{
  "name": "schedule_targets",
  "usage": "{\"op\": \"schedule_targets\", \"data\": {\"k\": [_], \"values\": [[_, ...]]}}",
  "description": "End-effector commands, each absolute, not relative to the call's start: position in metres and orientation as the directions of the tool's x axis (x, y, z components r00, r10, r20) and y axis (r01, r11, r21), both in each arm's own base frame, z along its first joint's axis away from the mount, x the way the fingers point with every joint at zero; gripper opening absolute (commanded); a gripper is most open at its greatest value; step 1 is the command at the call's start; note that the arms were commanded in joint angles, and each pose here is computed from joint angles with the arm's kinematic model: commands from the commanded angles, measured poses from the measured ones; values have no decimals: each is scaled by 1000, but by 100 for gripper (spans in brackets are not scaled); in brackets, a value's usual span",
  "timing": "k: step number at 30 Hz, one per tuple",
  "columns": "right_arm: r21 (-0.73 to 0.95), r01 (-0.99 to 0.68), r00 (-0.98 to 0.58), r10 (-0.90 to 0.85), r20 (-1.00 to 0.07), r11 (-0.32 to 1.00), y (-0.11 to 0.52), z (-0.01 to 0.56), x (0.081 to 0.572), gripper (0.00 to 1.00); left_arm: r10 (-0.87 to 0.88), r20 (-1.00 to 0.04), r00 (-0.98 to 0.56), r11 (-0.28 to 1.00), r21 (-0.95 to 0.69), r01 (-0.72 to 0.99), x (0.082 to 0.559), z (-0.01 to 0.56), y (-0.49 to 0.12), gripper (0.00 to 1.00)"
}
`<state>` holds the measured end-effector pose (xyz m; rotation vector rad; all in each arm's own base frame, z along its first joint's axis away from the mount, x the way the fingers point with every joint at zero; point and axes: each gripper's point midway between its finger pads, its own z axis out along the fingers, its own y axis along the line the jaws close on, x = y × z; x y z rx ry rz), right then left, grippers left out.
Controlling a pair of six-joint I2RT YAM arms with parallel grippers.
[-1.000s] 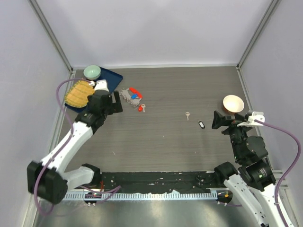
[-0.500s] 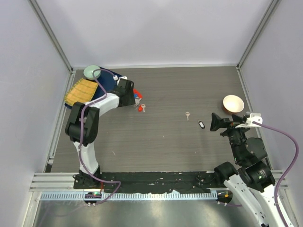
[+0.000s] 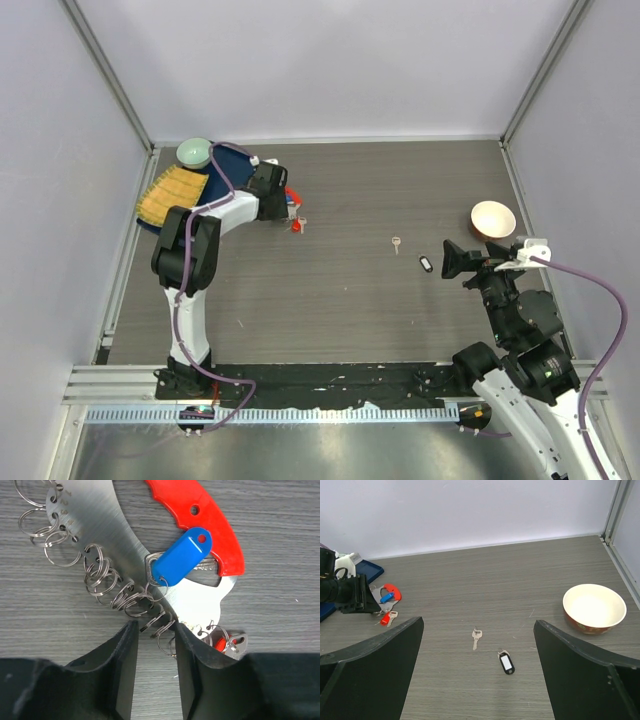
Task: Put the keys on the keyring
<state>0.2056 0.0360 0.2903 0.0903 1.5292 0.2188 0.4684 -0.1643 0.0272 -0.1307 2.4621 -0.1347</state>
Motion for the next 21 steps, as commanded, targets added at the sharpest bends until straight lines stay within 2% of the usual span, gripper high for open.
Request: {"op": "schedule_targets", "data": {"k": [1,7,8,10,11,13,21], "values": [[199,-118,55,206,-977,973,42,300,208,100,-91,-629,-772,990,-141,-1,474,25,-170,44],[198,-123,57,206,-977,972,43,300,208,100,-83,-631,-771,984,-174,36,474,25,-183,34],[196,-124,57,205,-977,973,43,300,208,100,-78,-635,-769,984,-174,43,474,26,-184,25],[197,-130,56,206,-977,972,44,300,207,100,-59,-632,-773,985,-163,59,471,23,-186,16],[197,-132,56,206,-977,971,44,300,208,100,-52,-630,-775,985,-162,65,469,23,-187,6],[193,-137,52,201,-978,972,46,300,208,100,-43,-617,-786,984,-164,75,461,19,-190,0],[191,-176,35,200,-979,966,54,298,209,100,50,-576,-816,979,-132,153,392,16,-214,0]]}}
